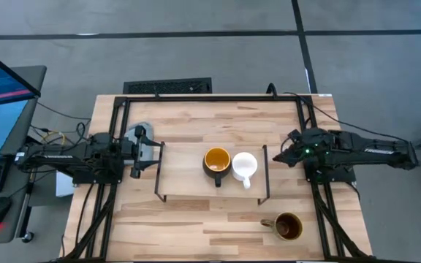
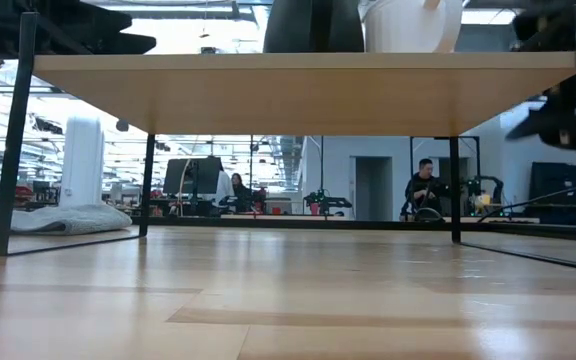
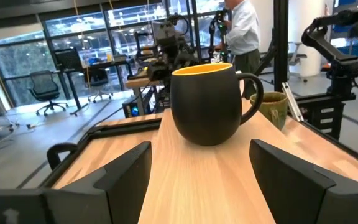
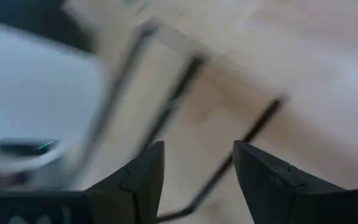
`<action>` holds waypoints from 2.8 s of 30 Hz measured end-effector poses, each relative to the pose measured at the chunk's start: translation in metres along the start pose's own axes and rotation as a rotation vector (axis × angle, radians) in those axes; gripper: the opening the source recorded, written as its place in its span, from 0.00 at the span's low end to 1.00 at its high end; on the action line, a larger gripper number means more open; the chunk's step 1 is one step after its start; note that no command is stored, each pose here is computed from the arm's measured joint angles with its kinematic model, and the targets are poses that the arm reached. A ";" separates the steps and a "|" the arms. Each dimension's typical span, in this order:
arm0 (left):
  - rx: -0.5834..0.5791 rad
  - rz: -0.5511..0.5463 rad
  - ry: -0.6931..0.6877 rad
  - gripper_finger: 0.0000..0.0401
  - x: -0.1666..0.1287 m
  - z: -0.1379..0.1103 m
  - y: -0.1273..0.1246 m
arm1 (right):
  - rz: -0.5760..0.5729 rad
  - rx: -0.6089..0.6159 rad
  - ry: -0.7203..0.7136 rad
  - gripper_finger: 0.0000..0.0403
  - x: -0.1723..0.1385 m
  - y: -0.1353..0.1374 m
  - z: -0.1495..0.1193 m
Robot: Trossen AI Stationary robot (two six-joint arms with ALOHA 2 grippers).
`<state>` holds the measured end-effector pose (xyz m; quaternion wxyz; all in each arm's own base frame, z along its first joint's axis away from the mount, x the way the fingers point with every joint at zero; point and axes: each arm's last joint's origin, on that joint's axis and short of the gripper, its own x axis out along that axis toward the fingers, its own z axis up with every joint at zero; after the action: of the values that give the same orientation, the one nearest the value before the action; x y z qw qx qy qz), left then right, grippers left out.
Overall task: Stack small to large cups/mugs on shelf
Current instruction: Put the brown mug on the shelf
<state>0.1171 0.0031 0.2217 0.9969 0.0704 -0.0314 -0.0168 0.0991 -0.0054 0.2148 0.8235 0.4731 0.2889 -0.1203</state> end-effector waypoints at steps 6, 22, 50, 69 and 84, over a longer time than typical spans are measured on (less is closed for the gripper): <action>-0.003 0.033 0.005 0.66 0.000 0.000 0.001 | 0.178 0.030 0.138 0.53 -0.018 0.030 -0.005; -0.092 0.061 0.095 0.66 0.000 -0.009 0.001 | 0.180 -0.090 0.303 0.53 -0.019 0.050 -0.034; -0.027 0.019 0.163 0.66 -0.002 -0.016 0.003 | -0.135 -0.412 0.658 0.53 0.034 0.096 -0.117; -0.025 0.021 0.164 0.66 -0.002 -0.016 0.003 | -0.090 -0.420 0.664 0.53 0.044 0.102 -0.124; -0.068 0.021 0.207 0.66 -0.002 -0.020 0.003 | -0.189 -0.379 0.656 0.53 0.045 0.094 -0.120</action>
<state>0.1160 0.0085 0.2023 0.9967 0.0376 0.0715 -0.0002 0.1362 0.1490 0.2092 0.7456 0.2972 0.5962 0.0176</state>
